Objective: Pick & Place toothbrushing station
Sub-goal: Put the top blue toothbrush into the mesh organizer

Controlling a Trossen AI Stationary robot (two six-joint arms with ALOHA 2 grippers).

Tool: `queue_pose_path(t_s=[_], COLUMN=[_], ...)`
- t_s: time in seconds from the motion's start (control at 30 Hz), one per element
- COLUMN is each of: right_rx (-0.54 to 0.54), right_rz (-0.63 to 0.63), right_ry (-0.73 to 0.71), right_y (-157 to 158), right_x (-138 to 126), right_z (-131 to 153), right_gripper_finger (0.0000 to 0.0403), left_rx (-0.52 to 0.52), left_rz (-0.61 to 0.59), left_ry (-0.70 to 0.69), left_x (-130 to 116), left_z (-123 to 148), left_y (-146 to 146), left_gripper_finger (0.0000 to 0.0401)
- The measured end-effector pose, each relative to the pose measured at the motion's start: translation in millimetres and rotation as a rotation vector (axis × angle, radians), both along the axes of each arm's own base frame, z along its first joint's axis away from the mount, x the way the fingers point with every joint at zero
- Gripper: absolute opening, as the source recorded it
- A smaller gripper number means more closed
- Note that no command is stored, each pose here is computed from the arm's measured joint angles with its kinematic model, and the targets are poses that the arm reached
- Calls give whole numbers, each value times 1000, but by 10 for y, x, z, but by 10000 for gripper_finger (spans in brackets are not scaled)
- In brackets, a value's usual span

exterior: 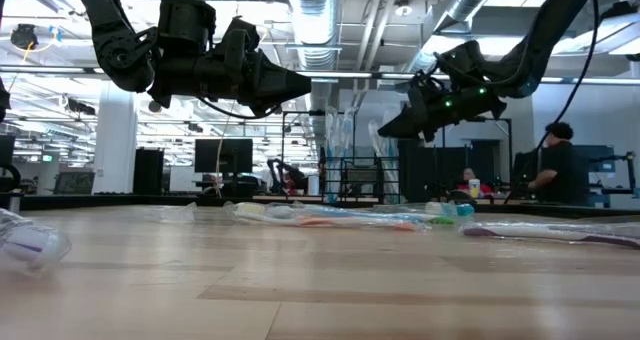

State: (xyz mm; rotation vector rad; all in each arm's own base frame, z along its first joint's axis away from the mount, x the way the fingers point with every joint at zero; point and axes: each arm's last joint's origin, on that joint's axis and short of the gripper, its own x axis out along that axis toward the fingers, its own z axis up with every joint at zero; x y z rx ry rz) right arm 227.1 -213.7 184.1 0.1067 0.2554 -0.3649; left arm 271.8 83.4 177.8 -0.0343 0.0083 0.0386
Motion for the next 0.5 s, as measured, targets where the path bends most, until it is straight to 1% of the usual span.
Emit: queue_pose_path(t_s=[0.1, 0.2, 0.5], right_rx=[-5, -11, -11], right_rz=[4, 6, -2], right_ry=[8, 13, 22], right_y=[3, 2, -5], right_x=[0, -1, -10], right_z=[-6, -8, -15], right_gripper_finger=[57, 71, 170], left_rx=[0, 0, 0], left_rz=[0, 0, 0], left_ry=[0, 0, 0], left_x=[0, 0, 0], left_z=[0, 0, 0], left_y=[0, 0, 0], left_gripper_finger=[99, 99, 99])
